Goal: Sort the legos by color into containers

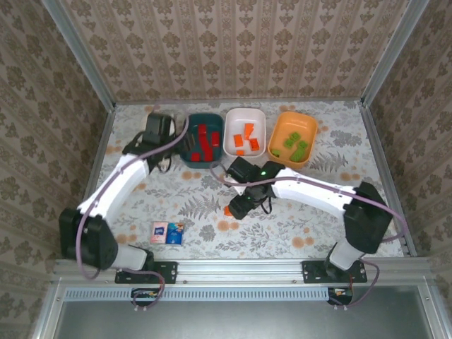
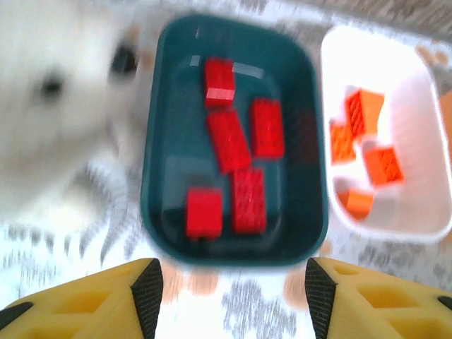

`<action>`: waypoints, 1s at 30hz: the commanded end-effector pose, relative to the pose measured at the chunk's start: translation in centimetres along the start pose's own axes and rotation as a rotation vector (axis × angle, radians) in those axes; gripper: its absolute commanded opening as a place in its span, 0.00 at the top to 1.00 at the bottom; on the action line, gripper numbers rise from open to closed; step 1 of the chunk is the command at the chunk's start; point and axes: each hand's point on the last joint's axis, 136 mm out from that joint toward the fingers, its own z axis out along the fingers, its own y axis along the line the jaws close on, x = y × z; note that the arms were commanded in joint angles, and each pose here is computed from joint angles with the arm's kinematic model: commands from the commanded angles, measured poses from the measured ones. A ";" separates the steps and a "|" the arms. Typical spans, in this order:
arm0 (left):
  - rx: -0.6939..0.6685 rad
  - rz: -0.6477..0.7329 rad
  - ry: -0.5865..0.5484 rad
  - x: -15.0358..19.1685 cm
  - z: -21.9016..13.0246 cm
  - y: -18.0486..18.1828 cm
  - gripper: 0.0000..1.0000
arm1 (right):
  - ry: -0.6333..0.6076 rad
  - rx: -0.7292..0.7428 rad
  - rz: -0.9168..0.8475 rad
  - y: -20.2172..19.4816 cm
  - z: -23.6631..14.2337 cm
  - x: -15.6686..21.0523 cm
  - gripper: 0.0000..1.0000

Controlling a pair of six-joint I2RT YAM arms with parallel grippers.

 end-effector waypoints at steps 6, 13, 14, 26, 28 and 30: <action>0.055 -0.263 0.045 9.2 -5.7 2.8 0.33 | -0.052 -0.005 -0.453 1.5 3.4 -1.3 0.20; 0.040 -0.308 0.024 13.0 -9.3 4.9 0.14 | 0.034 -0.015 -0.527 1.4 7.0 -1.3 0.16; 0.042 -0.310 0.020 13.1 -9.6 5.0 0.14 | 0.045 -0.007 -0.531 1.3 7.5 -1.3 0.16; 0.054 -0.311 0.014 13.1 -10.8 4.8 0.16 | 0.125 0.000 -0.505 1.0 10.2 -2.4 0.37; 0.057 -0.311 0.009 13.0 -10.8 4.8 0.16 | 0.146 -0.009 -0.491 1.2 10.1 -2.2 0.51; 0.058 -0.312 0.005 12.9 -10.7 4.8 0.16 | 0.162 -0.005 -0.472 1.1 9.7 -2.0 0.56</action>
